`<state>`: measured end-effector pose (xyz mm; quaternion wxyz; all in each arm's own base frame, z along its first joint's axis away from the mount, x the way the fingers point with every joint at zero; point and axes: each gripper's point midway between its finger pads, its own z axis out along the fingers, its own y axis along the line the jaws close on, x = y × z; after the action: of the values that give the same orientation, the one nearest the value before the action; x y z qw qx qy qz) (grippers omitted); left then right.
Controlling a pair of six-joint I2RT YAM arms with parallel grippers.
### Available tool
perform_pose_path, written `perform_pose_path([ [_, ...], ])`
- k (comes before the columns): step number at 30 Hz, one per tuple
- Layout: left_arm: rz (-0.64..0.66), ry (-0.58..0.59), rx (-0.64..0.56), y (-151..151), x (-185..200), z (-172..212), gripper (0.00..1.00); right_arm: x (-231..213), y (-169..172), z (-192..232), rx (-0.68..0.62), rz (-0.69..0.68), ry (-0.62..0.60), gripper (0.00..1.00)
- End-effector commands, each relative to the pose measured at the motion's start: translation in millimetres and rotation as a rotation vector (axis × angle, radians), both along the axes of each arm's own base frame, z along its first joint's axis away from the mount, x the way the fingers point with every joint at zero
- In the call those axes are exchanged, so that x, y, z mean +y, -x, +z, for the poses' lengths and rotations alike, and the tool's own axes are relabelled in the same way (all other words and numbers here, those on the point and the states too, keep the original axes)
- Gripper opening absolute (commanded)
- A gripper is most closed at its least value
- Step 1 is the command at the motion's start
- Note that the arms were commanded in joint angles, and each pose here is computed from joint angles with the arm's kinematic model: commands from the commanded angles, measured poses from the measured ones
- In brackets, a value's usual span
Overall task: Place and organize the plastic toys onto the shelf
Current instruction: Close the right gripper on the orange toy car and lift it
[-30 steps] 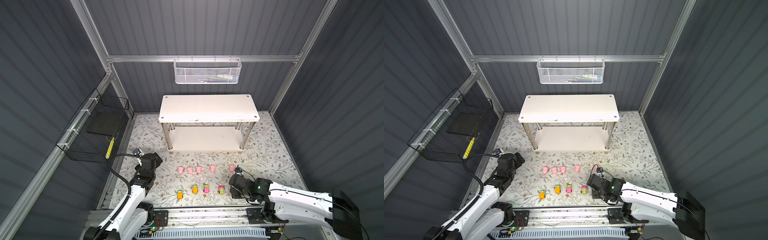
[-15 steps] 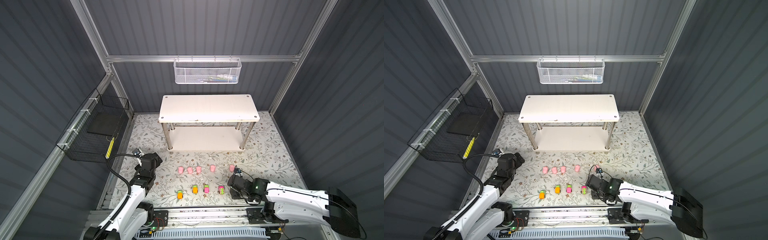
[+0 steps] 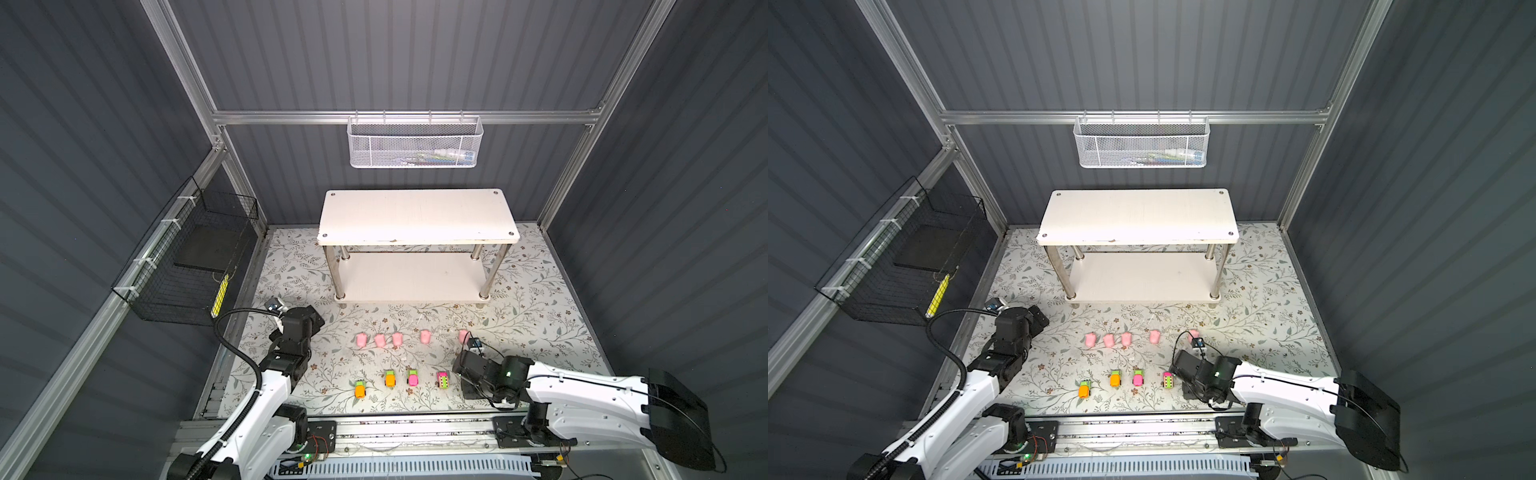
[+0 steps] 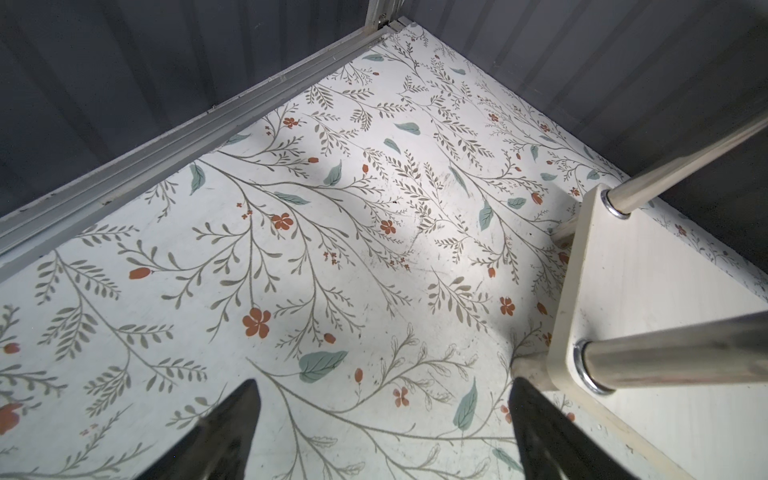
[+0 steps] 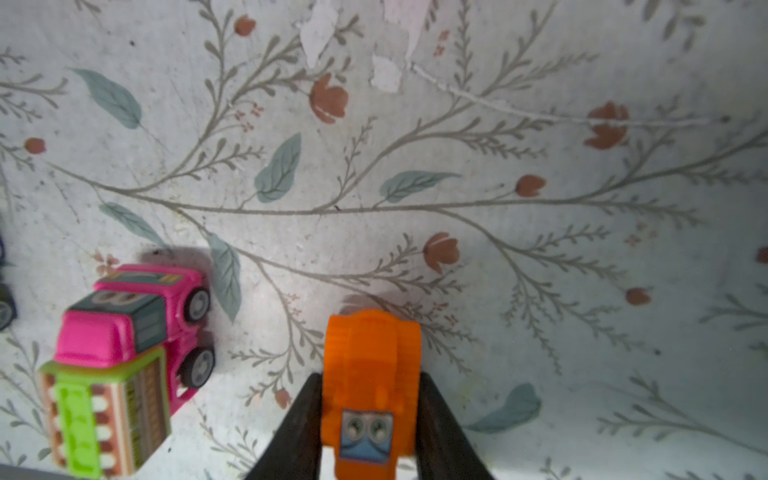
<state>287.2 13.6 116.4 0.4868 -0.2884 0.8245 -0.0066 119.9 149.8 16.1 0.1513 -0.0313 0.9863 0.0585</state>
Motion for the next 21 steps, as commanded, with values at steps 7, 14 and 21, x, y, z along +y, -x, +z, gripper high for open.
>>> perform_pose_path([
  [7, 0.005, -0.021, 0.004, 1, 2, -2, 0.93, -3, -7, 20, -0.053, -0.005, 0.019, 0.30],
  [14, 0.004, -0.019, 0.005, 1, 2, -3, 0.94, -2, -21, 60, -0.129, 0.041, 0.054, 0.29],
  [21, 0.000, -0.015, 0.013, 1, 0, -7, 0.93, 8, -70, 115, -0.253, 0.089, 0.124, 0.29],
])
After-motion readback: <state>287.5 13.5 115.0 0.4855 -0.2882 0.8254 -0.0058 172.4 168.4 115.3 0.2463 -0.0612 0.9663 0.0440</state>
